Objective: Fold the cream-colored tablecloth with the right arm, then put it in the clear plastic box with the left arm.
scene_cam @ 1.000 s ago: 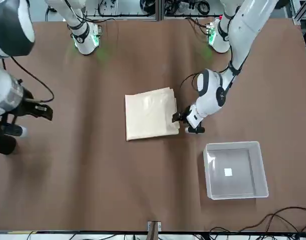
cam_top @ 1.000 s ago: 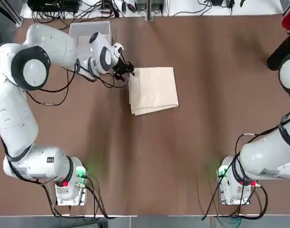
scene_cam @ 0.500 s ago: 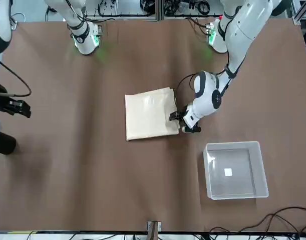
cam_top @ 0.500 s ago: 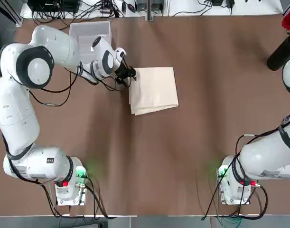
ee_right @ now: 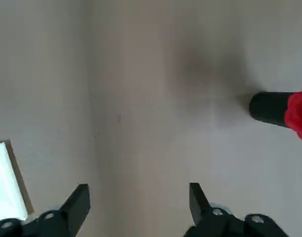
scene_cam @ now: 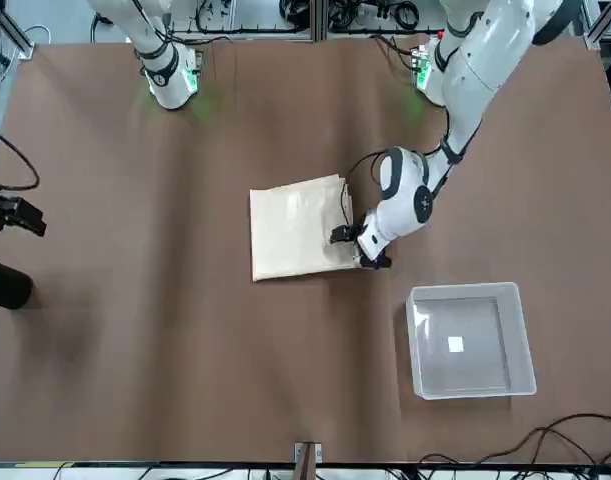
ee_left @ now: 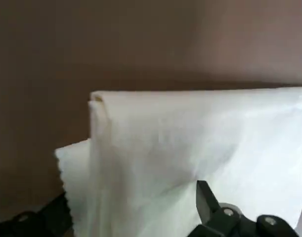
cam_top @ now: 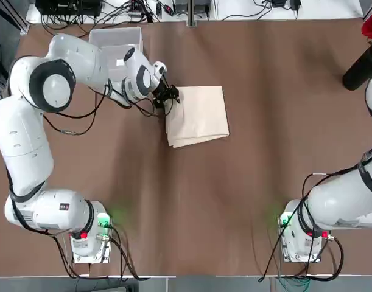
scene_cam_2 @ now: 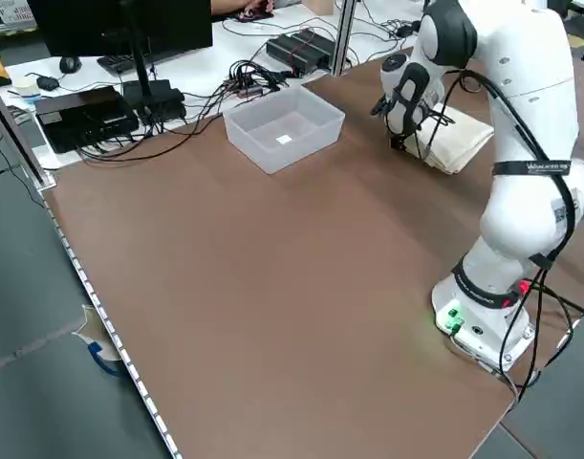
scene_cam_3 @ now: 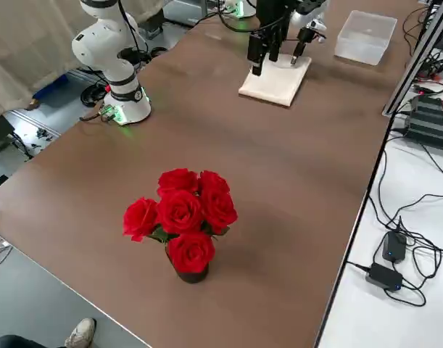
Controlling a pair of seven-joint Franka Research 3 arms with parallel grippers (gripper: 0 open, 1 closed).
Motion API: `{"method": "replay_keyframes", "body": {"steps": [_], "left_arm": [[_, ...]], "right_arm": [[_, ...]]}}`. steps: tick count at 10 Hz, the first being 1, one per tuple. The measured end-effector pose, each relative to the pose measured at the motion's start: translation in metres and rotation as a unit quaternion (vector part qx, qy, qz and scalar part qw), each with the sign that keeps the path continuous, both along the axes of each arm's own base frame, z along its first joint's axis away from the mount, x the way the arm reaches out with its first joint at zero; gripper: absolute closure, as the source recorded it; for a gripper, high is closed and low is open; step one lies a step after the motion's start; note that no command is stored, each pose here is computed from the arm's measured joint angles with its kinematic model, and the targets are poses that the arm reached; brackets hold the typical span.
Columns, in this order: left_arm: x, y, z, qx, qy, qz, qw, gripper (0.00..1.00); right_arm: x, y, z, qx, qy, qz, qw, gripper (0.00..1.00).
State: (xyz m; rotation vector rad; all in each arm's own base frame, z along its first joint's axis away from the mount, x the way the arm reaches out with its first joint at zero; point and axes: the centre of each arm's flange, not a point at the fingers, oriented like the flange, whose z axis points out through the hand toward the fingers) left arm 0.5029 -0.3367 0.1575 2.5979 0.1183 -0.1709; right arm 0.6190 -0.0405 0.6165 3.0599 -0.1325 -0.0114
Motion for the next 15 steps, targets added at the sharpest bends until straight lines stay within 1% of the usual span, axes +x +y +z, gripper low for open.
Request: {"method": "replay_keyframes", "body": {"steps": [1, 2, 5, 6, 7, 9, 10, 11, 13, 15], "left_arm": [[0.002, 0.000, -0.001, -0.001, 0.000, 0.001, 1.000, 0.10], [0.003, 0.001, -0.001, -0.001, 0.001, 0.003, 1.000, 0.18], [0.009, 0.008, 0.000, -0.002, 0.000, 0.010, 1.000, 0.66], [0.009, 0.008, 0.002, -0.003, 0.005, 0.007, 1.000, 0.79], [0.011, 0.010, 0.006, -0.005, 0.019, 0.000, 1.000, 0.89], [0.017, 0.027, 0.027, -0.009, 0.067, -0.026, 0.997, 0.89], [0.020, 0.036, 0.042, -0.001, 0.073, -0.045, 0.996, 0.89], [0.023, 0.046, 0.060, 0.015, 0.069, -0.062, 0.996, 0.89], [0.026, 0.063, 0.090, 0.052, 0.072, -0.084, 0.993, 0.89], [0.025, 0.078, 0.116, 0.102, 0.083, -0.083, 0.988, 0.89]], "right_arm": [[0.000, -0.002, 0.004, 0.000, -0.009, 0.000, 1.000, 0.00], [0.000, -0.003, 0.008, 0.002, -0.018, -0.001, 1.000, 0.00], [0.000, -0.004, 0.012, 0.005, -0.038, -0.001, 0.999, 0.00], [0.002, -0.006, 0.009, 0.009, -0.043, -0.003, 0.999, 0.00], [0.001, -0.008, 0.007, 0.013, -0.045, -0.006, 0.999, 0.00], [-0.003, -0.014, 0.010, 0.018, -0.047, -0.003, 0.999, 0.00], [-0.005, -0.013, 0.010, 0.019, -0.049, -0.001, 0.999, 0.00], [-0.008, -0.012, 0.013, 0.020, -0.053, 0.000, 0.998, 0.00], [-0.021, -0.005, 0.025, 0.022, -0.056, 0.006, 0.998, 0.00], [-0.037, 0.000, 0.036, 0.024, -0.060, 0.011, 0.998, 0.00]]}}
